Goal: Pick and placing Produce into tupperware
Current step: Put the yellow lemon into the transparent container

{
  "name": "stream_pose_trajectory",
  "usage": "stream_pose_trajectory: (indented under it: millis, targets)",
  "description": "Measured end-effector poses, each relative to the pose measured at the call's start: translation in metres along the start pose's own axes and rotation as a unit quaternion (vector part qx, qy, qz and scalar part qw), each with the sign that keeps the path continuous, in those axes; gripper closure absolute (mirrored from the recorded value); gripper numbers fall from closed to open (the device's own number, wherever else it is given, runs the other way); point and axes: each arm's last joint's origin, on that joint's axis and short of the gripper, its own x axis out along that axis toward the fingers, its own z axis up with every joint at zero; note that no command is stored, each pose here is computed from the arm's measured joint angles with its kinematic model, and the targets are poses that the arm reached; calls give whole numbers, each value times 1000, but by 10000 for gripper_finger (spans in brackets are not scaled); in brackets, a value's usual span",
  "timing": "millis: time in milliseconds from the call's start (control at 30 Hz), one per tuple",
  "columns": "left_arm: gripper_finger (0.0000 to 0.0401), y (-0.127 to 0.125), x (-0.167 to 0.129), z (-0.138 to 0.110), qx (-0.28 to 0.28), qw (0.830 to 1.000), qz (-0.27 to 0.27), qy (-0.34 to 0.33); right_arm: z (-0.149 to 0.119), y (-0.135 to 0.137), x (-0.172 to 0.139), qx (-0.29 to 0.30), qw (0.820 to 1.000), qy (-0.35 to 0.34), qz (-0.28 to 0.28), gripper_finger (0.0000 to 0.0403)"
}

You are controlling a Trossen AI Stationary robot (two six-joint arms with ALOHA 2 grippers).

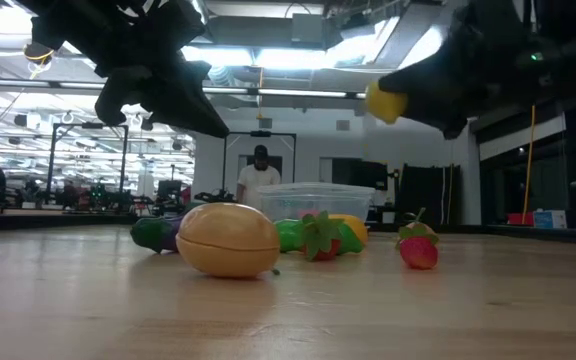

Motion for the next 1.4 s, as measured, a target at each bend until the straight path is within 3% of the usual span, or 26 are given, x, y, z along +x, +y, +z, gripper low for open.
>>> stream_pose_trajectory:
  millis: [233, 500, 800, 1200, 1400]
  targets:
    - [374, 0, 0, 0, -1, 1000, 0, 0, -5, -4, -6, 4, 1000, 0, 2, 198]
    - [360, 0, 0, 0, -1, 1000, 0, 0, -2, -12, -6, 3, 992, -29, -125, 198]
    - [357, 0, 0, 0, -1, 1000, 0, 0, -2, -17, -5, -11, 987, -31, -160, 198]
    - [385, 6, 2, -2, -41, 999, 11, 4, 2, -41, 10, -21, 994, -16, -107, 198]
    - [399, 22, 7, -4, -109, 992, -56, -38, 11, -54, 22, -33, 997, -15, -70, 198]
